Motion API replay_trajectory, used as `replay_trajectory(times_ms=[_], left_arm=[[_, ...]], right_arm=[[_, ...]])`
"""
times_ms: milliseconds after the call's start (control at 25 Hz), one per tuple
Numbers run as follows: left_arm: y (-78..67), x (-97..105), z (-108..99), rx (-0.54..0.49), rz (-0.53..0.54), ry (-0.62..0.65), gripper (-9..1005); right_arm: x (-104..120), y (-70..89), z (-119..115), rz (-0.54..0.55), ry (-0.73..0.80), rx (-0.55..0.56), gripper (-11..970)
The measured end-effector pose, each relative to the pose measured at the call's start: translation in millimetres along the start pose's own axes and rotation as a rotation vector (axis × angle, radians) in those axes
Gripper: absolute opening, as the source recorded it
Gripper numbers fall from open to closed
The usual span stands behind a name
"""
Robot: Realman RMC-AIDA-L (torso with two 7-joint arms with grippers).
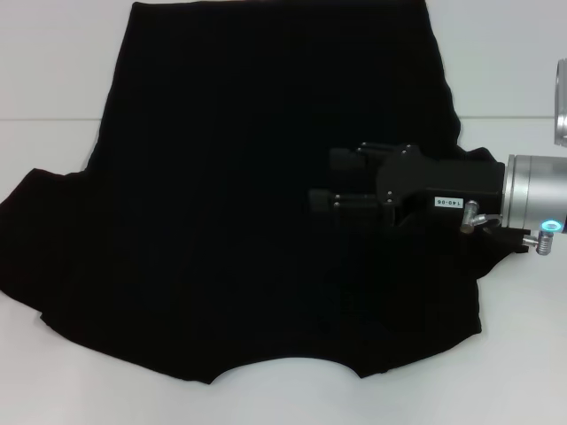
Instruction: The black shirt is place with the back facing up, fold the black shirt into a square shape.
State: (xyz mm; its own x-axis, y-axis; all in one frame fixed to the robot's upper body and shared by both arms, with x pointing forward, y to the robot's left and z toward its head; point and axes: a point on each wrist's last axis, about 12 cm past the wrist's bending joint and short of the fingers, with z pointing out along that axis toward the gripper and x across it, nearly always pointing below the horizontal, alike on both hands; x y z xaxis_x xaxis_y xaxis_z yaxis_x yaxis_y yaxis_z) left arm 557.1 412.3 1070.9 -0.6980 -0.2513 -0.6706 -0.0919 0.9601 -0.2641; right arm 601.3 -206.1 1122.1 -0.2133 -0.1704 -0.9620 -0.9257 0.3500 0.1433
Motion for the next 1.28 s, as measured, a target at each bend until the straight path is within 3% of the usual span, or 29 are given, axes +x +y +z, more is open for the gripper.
replay_trajectory(times_ms=[760, 1160, 1280], left_arm=[[-21.6, -20.3, 8.2, 0.054, 0.041, -0.026, 79], [-37.5, -27.7, 2.9, 0.215, 0.049, -0.064, 88], [-48.6, -29.4, 3.9, 0.284, 0.084, -0.067, 91]], right_arm=[[0.2, 0.0, -0.5, 0.002, -0.002, 0.001, 824], [1.8, 0.1, -2.3, 0.007, -0.005, 0.006, 824], [1.8, 0.2, -2.3, 0.007, -0.005, 0.005, 824]])
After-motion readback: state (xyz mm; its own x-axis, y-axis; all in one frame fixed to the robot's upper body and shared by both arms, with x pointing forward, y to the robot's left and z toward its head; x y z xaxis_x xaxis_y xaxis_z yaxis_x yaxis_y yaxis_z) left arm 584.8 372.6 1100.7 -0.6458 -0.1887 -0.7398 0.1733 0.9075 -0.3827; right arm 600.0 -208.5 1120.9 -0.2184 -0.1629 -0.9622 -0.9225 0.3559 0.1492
